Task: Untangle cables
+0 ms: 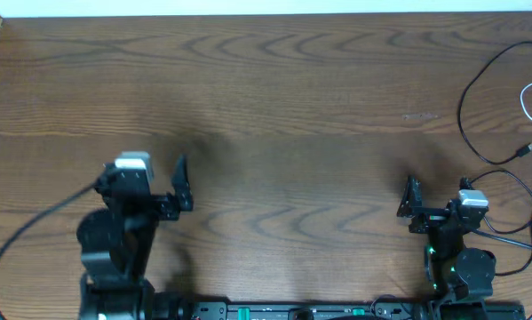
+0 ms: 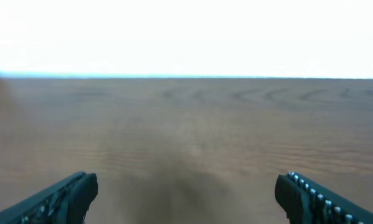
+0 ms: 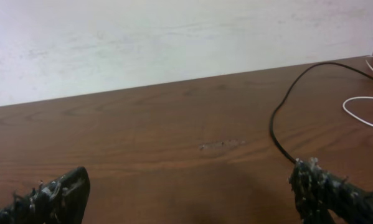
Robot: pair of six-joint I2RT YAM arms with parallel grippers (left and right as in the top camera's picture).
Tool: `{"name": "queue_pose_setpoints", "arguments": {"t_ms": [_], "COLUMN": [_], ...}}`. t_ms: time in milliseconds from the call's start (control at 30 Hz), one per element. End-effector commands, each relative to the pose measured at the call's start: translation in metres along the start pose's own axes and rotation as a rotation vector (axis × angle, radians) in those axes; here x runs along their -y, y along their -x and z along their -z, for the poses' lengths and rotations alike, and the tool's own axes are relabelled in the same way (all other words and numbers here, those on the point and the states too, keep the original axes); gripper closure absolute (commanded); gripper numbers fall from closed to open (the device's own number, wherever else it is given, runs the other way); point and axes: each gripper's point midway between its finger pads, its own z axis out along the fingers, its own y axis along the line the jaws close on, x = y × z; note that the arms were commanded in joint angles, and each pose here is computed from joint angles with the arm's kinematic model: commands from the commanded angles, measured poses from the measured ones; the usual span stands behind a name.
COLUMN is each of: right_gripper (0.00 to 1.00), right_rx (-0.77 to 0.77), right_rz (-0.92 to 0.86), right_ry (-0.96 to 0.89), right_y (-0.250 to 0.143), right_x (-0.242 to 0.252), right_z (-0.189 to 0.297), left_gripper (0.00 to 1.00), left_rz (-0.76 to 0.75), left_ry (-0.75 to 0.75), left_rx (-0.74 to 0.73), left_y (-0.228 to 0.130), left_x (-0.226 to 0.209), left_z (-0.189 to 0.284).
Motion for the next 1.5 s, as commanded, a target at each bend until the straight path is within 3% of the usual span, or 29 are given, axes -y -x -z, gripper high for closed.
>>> {"name": "queue_pose_setpoints", "arguments": {"t_ms": [0, 500, 667, 867, 1467], "right_gripper": [0.01, 0.01, 0.01, 0.01, 0.01], "right_rx": [0.0, 0.0, 0.0, -0.001, 0.0], "right_rz": [0.015, 0.015, 0.015, 0.014, 0.014], "right_ry": [0.007, 0.007, 0.007, 0.007, 0.007], "right_y": [-0.001, 0.0, -0.001, -0.001, -0.001], "right_x": [-0.001, -0.001, -0.001, -0.001, -0.001], "right_z": [0.0, 0.0, 0.0, 0.0, 0.0], "left_gripper": [0.04, 0.04, 0.04, 0.04, 0.04], "left_rz": [-0.141, -0.179, -0.18, -0.158, -0.153], "left_ry": [-0.082, -0.087, -0.092, -0.065, -0.071], "left_rx": [0.034, 0.237, 0.235, 0.123, 0.126], "left_y": [-0.016, -0.063, -0.082, -0.108, -0.107], "left_x": [0.014, 0.017, 0.018, 0.012, 0.013], "left_z": [-0.003, -0.01, -0.013, -0.018, -0.018]}}
